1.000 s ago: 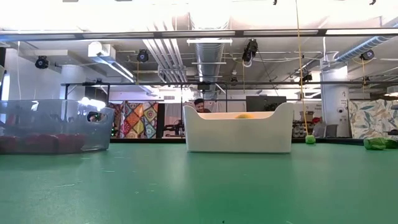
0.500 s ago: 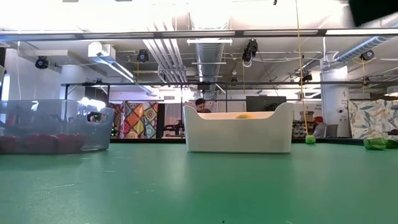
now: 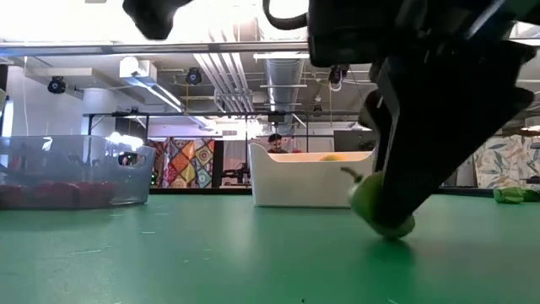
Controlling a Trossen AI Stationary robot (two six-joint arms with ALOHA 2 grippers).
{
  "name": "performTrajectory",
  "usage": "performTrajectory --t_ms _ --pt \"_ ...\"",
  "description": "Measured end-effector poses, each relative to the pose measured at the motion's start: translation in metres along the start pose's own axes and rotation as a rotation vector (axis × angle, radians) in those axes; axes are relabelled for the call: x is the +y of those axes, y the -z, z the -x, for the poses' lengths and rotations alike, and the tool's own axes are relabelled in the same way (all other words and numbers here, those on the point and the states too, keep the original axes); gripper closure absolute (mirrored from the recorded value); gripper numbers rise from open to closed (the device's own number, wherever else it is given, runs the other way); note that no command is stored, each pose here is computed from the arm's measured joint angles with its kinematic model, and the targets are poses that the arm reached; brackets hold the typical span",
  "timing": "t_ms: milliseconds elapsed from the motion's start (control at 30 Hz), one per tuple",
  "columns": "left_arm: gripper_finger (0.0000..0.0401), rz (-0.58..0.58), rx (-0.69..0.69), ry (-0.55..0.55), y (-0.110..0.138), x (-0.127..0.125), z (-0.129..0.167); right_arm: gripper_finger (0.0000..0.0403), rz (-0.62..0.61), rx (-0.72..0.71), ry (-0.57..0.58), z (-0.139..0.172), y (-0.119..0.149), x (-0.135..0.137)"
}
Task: Sort produce into baskets
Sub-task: Put the green chili pepper into the gray bin
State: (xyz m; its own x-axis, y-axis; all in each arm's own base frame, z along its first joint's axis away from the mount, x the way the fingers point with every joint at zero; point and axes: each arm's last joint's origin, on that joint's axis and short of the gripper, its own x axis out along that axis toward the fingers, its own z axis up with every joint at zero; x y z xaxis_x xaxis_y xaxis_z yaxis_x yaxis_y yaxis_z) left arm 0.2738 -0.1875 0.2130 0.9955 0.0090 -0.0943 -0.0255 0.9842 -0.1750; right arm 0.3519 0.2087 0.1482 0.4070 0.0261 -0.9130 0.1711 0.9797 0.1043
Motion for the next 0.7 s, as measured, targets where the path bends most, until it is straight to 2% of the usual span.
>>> performTrajectory --t_ms 233,367,467,600,700 --pt "0.0143 0.028 0.003 -0.07 0.007 0.01 -0.01 0.02 0.072 -0.026 -0.008 0.001 -0.01 0.008" --pt "0.0143 0.05 0.03 -0.016 0.007 0.012 -0.028 0.016 0.072 -0.028 0.021 0.023 -0.01 0.005" --pt "0.0143 0.054 0.128 0.028 0.009 0.013 -0.041 0.014 0.064 -0.016 0.087 0.046 -0.001 0.003" --pt "0.0143 0.022 0.312 -0.026 0.024 0.007 -0.053 0.0125 0.089 -0.087 0.184 0.071 0.019 0.014" --pt "0.0142 0.047 0.411 -0.075 0.036 0.001 -0.063 0.0116 0.062 -0.139 0.224 0.081 0.032 0.022"
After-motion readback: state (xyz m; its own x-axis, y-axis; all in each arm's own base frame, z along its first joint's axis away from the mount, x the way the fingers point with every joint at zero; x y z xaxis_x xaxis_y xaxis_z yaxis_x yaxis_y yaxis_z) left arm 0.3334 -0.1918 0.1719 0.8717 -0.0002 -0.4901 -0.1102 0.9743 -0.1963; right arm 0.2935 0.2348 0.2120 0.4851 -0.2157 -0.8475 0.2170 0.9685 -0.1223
